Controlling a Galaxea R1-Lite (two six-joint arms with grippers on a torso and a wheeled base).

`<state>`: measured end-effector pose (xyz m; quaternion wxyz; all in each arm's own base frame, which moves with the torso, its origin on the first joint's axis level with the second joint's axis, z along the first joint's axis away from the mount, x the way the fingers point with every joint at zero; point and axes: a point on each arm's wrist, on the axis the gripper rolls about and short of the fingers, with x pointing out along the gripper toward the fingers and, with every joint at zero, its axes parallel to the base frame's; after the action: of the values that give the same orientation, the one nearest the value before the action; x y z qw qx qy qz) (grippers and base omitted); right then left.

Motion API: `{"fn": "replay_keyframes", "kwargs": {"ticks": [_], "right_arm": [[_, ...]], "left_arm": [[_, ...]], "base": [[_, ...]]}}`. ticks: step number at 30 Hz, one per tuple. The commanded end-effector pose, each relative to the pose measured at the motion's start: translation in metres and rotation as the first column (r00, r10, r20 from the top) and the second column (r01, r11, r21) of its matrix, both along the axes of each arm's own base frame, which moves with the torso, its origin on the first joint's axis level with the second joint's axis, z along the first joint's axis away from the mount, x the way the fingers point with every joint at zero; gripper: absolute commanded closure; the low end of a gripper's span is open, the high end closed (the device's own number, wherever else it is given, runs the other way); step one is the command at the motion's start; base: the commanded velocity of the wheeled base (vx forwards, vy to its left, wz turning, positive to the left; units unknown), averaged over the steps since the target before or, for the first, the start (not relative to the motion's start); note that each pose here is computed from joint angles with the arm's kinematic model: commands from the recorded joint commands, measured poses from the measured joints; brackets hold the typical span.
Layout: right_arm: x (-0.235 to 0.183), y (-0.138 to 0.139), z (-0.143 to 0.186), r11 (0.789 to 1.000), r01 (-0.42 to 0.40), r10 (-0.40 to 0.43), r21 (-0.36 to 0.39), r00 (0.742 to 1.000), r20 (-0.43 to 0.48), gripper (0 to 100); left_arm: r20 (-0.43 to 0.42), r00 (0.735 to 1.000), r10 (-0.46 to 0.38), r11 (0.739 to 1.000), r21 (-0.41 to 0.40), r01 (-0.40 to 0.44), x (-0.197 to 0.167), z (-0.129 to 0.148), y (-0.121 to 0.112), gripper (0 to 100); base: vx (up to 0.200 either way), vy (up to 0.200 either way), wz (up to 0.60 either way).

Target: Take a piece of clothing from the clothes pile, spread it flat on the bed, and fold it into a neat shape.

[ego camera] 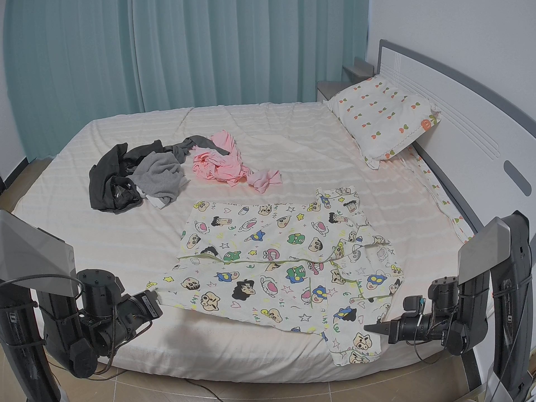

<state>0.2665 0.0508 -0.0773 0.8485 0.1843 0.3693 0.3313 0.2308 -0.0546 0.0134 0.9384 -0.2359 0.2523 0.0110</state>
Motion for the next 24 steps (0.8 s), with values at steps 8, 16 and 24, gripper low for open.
{"fn": "replay_keyframes", "kwargs": {"ticks": [8, 16, 24], "right_arm": [[0.003, 0.010, 0.000, 0.999, -0.039, 0.039, 0.013, 0.999, 0.019, 0], [0.005, 0.013, 0.001, 0.999, -0.042, 0.041, 0.013, 0.999, 0.017, 0], [0.020, 0.028, -0.001, 0.999, -0.033, 0.032, -0.016, 0.999, -0.011, 0]], "left_arm": [[0.015, 1.000, 0.002, 1.000, -0.002, -0.002, 0.000, 0.001, 0.000, 100], [0.012, 1.000, 0.004, 1.000, -0.002, -0.004, 0.000, 0.001, 0.000, 100], [0.019, 1.000, 0.002, 1.000, -0.004, -0.002, 0.000, 0.003, 0.000, 100]], "base": [[0.000, 0.000, 0.00], [0.000, 0.000, 0.00], [0.000, 0.000, 0.00]]}}
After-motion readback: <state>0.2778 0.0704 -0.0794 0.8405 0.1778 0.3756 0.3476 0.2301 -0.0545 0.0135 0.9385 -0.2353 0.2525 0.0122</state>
